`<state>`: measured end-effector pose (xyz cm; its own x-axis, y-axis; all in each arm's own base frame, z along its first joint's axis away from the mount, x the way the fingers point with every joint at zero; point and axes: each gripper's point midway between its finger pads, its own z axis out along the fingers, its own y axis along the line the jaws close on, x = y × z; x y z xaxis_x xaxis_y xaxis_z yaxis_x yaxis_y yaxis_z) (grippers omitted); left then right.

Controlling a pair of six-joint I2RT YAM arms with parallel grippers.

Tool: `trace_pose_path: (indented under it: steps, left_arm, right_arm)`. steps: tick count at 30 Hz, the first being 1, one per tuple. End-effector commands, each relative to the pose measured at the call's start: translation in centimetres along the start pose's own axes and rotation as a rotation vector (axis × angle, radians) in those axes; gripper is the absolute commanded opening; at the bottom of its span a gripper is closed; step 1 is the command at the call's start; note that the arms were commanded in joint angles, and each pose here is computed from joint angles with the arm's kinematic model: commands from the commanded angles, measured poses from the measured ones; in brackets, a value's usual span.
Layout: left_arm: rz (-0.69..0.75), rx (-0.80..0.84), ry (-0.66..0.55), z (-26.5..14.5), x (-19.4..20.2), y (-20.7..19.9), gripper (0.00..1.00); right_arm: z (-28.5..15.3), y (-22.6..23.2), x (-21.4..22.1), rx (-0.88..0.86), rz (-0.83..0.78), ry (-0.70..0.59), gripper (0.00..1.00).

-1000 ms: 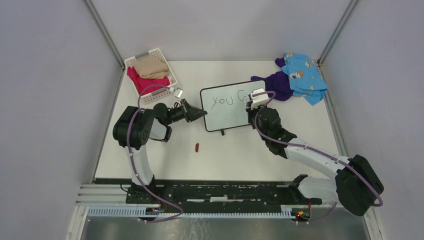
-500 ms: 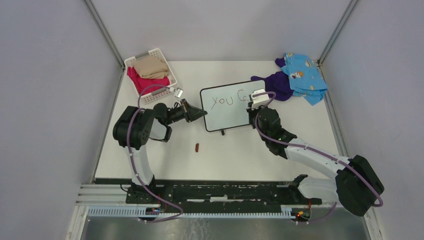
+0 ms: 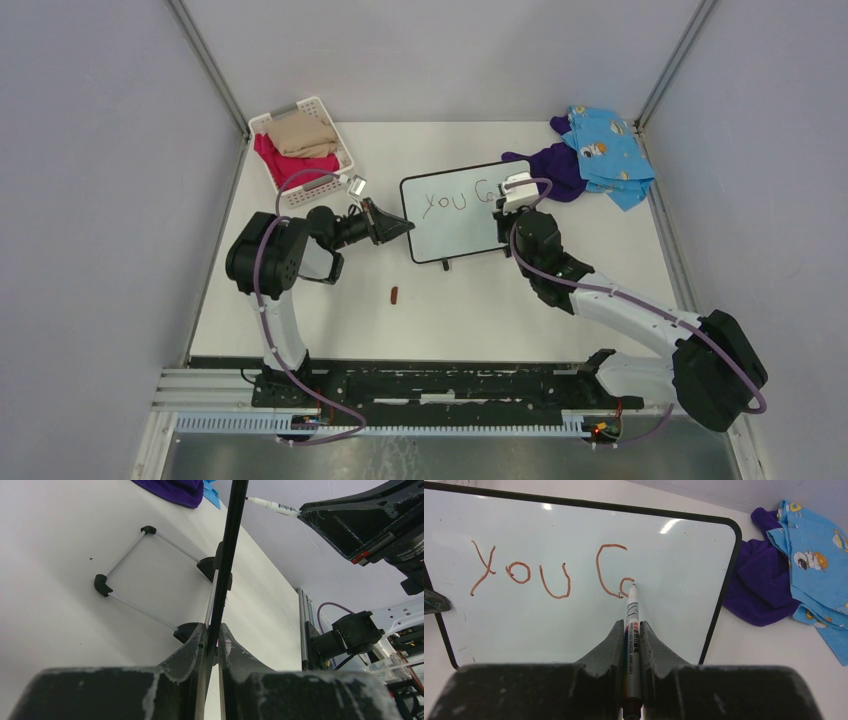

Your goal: Write a sentence on the whiteboard

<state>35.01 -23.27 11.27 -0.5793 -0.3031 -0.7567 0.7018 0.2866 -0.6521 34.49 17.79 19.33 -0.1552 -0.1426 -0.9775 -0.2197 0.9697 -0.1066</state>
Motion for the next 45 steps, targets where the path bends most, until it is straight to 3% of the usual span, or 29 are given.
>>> trace_pose_path:
  steps: [1,35,45]
  left_arm:
    - [0.028,0.002,0.003,0.1,0.1,0.4,0.13]
    - [0.029,0.001,0.003,0.1,0.1,0.4,0.13]
    - [0.029,0.0,0.004,0.0,0.2,0.5,0.13]
  right_arm:
    - [0.5,-0.2,-3.4,0.018,0.024,-0.077,0.0]
    - [-0.4,-0.9,0.3,0.033,0.022,-0.024,0.0]
    - [-0.8,-1.4,-3.2,0.043,0.048,-0.103,0.0]
